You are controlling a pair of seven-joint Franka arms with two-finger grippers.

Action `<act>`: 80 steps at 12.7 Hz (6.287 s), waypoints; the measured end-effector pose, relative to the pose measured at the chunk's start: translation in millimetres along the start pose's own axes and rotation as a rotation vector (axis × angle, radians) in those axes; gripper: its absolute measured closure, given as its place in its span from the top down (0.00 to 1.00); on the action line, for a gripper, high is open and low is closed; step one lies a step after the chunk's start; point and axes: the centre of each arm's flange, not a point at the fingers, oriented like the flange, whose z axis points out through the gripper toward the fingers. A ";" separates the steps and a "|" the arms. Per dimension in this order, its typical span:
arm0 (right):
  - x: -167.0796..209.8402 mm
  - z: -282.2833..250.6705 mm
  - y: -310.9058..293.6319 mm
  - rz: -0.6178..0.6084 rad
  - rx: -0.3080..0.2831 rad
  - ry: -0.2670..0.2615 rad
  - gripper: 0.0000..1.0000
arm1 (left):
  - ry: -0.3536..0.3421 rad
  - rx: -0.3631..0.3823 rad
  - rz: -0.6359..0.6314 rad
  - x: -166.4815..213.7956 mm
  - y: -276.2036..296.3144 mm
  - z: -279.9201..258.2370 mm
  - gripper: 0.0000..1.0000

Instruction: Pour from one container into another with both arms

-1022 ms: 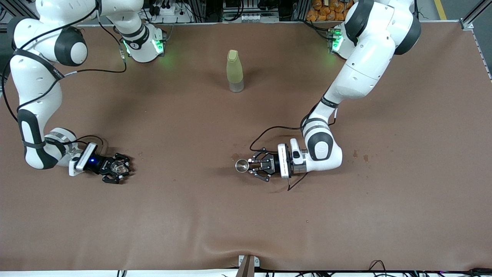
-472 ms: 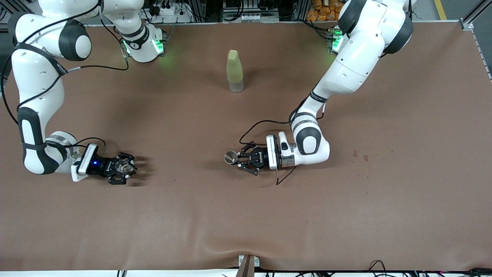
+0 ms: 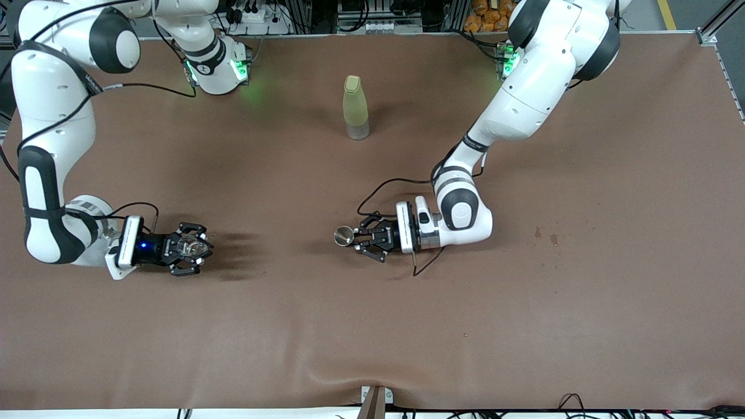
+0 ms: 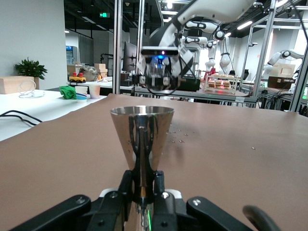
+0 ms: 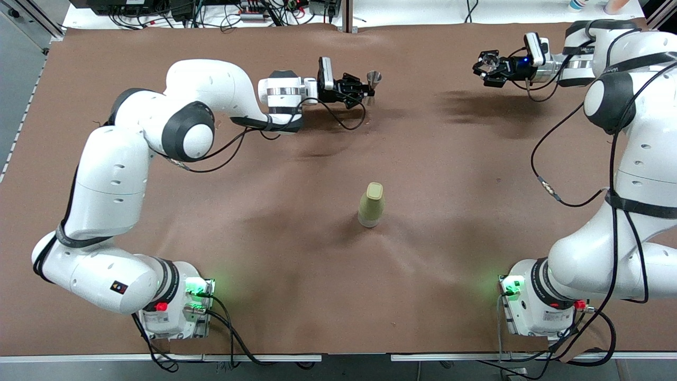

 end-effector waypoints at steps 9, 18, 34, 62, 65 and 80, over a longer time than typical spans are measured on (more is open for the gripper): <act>106.5 77.1 -52.4 0.063 0.008 -0.032 0.17 | 0.033 -0.005 0.116 -3.8 -4.6 -7.7 0.21; 116.4 210.3 -62.6 0.061 -0.108 -0.015 0.17 | 0.099 -0.072 0.089 -25.7 12.1 0.2 0.21; 54.3 348.8 -114.3 0.042 -0.244 0.037 0.17 | 0.048 -0.034 0.043 -21.6 6.3 0.1 0.21; 35.5 368.8 -137.9 0.526 -0.284 0.094 0.17 | 0.045 -0.027 0.028 -22.9 3.4 -4.1 0.21; 37.1 368.8 -142.9 0.621 -0.285 0.099 0.17 | 0.042 -0.029 0.023 -25.7 5.3 -4.6 0.21; 34.7 378.5 -152.4 0.950 -0.254 0.137 0.17 | 0.049 -0.041 0.014 -37.7 12.6 -14.6 0.21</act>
